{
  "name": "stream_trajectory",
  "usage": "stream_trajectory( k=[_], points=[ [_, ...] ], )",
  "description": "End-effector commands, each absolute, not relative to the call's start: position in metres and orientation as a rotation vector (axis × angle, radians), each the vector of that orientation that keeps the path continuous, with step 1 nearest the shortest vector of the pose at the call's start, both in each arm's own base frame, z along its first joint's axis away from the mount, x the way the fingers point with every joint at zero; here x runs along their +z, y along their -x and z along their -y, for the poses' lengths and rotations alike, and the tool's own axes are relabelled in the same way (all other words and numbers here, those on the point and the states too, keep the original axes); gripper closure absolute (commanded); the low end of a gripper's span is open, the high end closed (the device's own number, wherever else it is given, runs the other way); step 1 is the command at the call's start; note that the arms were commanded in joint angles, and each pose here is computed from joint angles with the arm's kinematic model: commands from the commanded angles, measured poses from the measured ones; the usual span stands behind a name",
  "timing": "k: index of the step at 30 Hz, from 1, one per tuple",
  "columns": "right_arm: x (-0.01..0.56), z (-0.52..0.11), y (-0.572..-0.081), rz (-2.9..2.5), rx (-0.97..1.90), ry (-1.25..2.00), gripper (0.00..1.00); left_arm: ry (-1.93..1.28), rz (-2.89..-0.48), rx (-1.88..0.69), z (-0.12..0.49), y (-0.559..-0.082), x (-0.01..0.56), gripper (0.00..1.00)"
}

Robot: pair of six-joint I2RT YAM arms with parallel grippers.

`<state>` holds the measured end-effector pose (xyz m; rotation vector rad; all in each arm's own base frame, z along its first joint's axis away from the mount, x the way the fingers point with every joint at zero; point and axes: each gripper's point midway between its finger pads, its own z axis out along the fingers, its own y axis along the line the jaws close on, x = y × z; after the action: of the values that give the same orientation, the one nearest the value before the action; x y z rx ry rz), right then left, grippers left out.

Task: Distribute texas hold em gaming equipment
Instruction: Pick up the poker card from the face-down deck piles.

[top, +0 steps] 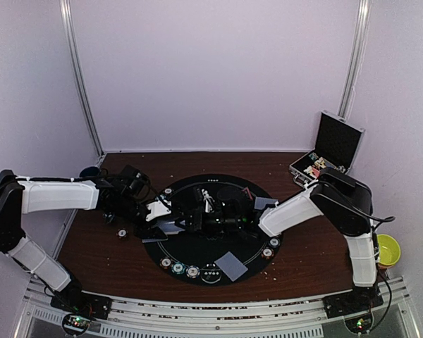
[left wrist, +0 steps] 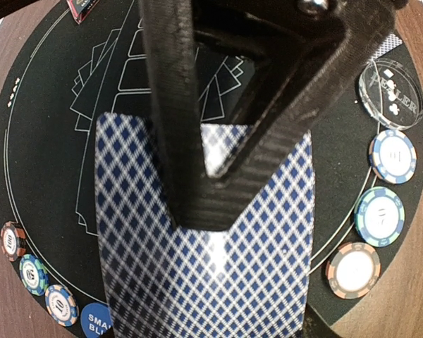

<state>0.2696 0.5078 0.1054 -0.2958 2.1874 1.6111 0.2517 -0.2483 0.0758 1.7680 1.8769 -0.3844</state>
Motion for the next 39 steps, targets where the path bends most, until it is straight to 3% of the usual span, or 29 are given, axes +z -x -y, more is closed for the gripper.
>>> stream_trajectory(
  k=[1,7,12,39],
  points=[
    [0.115,-0.495,-0.275,-2.192,1.57,0.282,0.8,-1.754,-1.847,-0.392,0.253,-0.258,0.083,0.46],
    [0.122,-0.491,-0.273,-2.182,1.565,0.289,0.85,-1.754,-1.85,-0.387,0.253,-0.259,0.082,0.46],
    [0.126,-0.491,-0.269,-2.17,1.587,0.301,1.0,-1.756,-1.855,-0.383,0.253,-0.259,0.08,0.46],
    [0.15,-0.453,-0.3,-2.094,1.592,0.159,1.0,-1.642,-1.946,-0.293,0.203,-0.274,0.087,0.47]
  ],
)
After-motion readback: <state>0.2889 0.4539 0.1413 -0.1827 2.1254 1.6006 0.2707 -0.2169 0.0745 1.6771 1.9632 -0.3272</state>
